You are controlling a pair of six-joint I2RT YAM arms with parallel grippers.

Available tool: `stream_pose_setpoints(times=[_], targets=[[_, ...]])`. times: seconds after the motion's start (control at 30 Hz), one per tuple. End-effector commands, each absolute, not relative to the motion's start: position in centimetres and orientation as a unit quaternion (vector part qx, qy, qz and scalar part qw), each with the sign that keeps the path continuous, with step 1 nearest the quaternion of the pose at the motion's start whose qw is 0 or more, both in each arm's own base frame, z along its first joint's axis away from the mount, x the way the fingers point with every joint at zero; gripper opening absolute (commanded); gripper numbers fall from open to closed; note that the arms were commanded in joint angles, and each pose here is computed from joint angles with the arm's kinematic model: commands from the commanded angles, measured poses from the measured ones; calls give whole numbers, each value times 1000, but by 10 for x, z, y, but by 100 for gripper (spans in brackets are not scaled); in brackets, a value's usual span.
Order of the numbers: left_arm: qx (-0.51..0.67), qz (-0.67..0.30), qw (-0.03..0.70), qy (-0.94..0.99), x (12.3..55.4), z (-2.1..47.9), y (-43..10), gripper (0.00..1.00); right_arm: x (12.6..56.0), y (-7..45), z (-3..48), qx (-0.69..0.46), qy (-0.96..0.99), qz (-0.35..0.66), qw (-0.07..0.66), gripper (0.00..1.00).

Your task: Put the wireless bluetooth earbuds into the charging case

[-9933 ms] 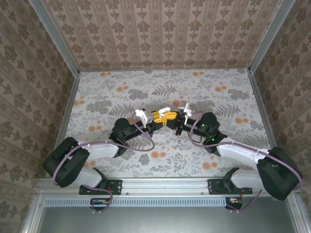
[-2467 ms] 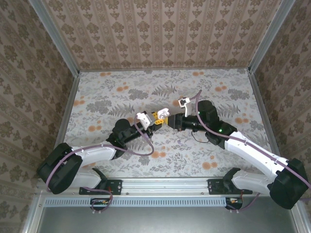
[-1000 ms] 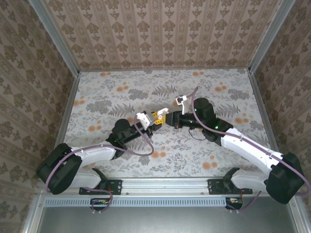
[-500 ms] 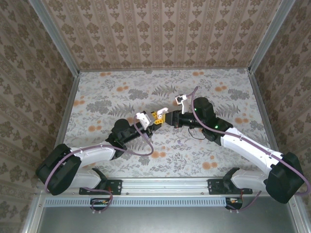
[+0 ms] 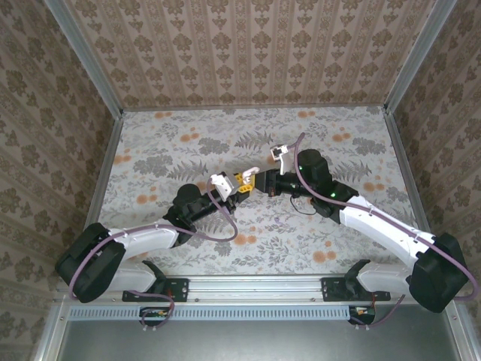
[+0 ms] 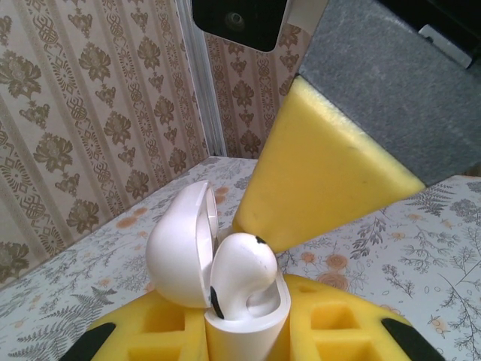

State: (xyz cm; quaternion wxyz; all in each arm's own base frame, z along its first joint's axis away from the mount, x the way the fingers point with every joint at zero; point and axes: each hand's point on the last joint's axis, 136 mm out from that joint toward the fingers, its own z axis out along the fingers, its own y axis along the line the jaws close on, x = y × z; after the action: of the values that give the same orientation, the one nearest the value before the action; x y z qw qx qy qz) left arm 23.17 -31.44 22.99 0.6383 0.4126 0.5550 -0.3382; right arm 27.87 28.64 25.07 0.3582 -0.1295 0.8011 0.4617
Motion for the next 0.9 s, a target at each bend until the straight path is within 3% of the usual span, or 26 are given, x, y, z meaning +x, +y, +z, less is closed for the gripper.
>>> stream_pose_setpoints(times=[0.0, 0.87], targets=[[429, -354, 644, 525, 218, 243, -318, 11, 286, 292, 274, -141, 781, 468, 390, 18], [428, -340, 653, 525, 220, 248, -315, 12, 280, 286, 255, -140, 801, 449, 371, 26]])
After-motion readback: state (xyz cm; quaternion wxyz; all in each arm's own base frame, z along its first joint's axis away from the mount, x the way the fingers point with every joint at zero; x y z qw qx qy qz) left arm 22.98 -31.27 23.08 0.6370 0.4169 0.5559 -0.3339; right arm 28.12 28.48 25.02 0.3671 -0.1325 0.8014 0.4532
